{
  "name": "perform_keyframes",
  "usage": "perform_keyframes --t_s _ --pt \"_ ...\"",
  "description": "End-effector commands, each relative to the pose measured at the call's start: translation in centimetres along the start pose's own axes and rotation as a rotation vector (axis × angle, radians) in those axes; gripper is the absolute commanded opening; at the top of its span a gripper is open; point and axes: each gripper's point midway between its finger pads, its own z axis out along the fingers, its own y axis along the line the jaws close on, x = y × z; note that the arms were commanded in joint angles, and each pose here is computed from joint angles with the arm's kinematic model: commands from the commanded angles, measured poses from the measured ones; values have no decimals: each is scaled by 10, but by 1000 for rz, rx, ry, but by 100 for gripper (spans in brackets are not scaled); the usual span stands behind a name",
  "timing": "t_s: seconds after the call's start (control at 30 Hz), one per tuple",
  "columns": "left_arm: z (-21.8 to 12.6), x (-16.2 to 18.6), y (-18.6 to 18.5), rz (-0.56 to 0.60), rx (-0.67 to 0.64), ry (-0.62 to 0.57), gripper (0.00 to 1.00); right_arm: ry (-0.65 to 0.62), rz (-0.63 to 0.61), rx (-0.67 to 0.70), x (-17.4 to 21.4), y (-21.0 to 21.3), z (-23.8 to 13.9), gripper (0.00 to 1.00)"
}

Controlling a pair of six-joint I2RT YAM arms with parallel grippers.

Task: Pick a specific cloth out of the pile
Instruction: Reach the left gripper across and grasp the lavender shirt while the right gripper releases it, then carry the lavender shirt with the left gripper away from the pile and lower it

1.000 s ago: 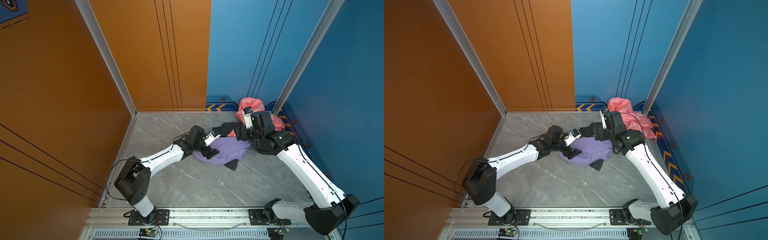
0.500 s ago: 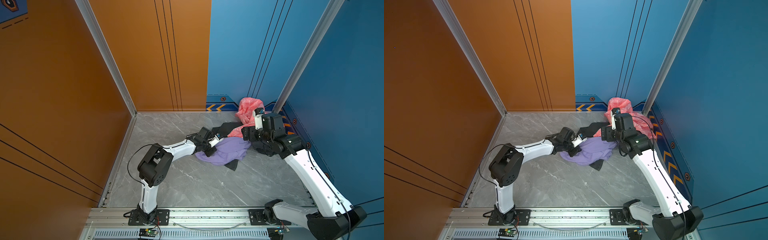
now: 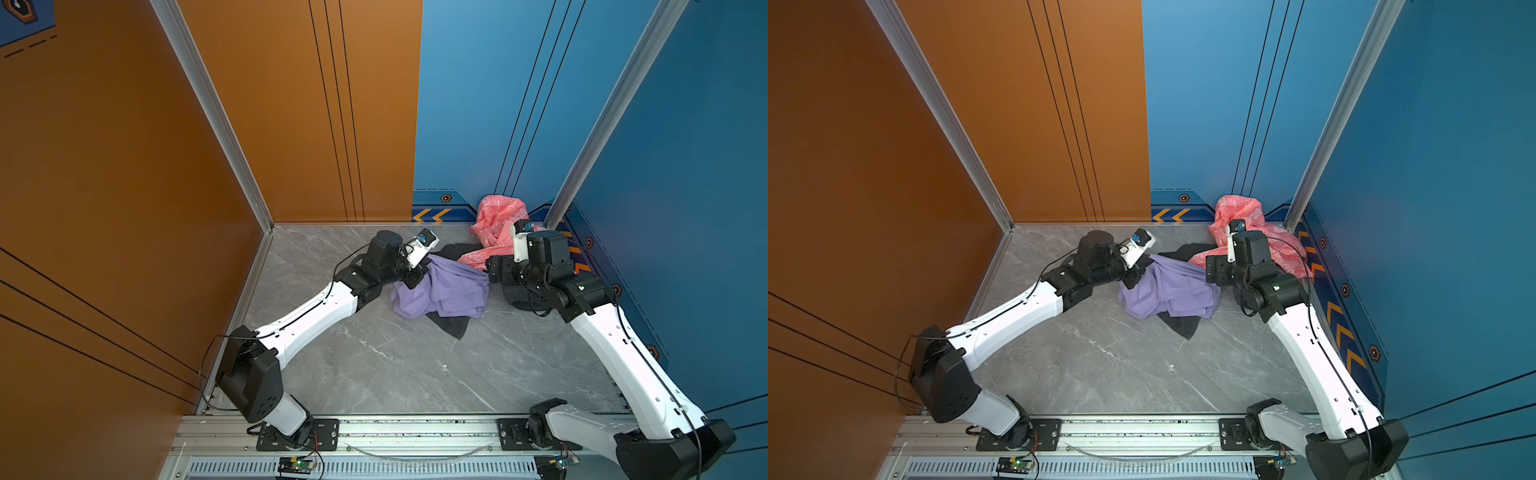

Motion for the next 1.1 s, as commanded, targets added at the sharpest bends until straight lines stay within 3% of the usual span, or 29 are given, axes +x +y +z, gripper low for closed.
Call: perform_keyframes --t_s 0.0,0.3,0.6,0.8,1.07 --pt "-36 -44 35 -35 -114 -125 0 -60 43 -10 -11 -2 -9 93" --pt "-130 -101 92 -165 -259 -313 0 -101 66 -63 -19 5 -9 98" --pt "-215 -174 104 -132 -335 -461 0 -113 92 -94 -26 11 -2 100" --pt "-261 -191 126 -123 -484 -458 0 -118 93 -125 -27 16 -3 100" --pt "-288 -173 156 -118 -646 -385 0 -104 90 -156 -23 22 -1 100"
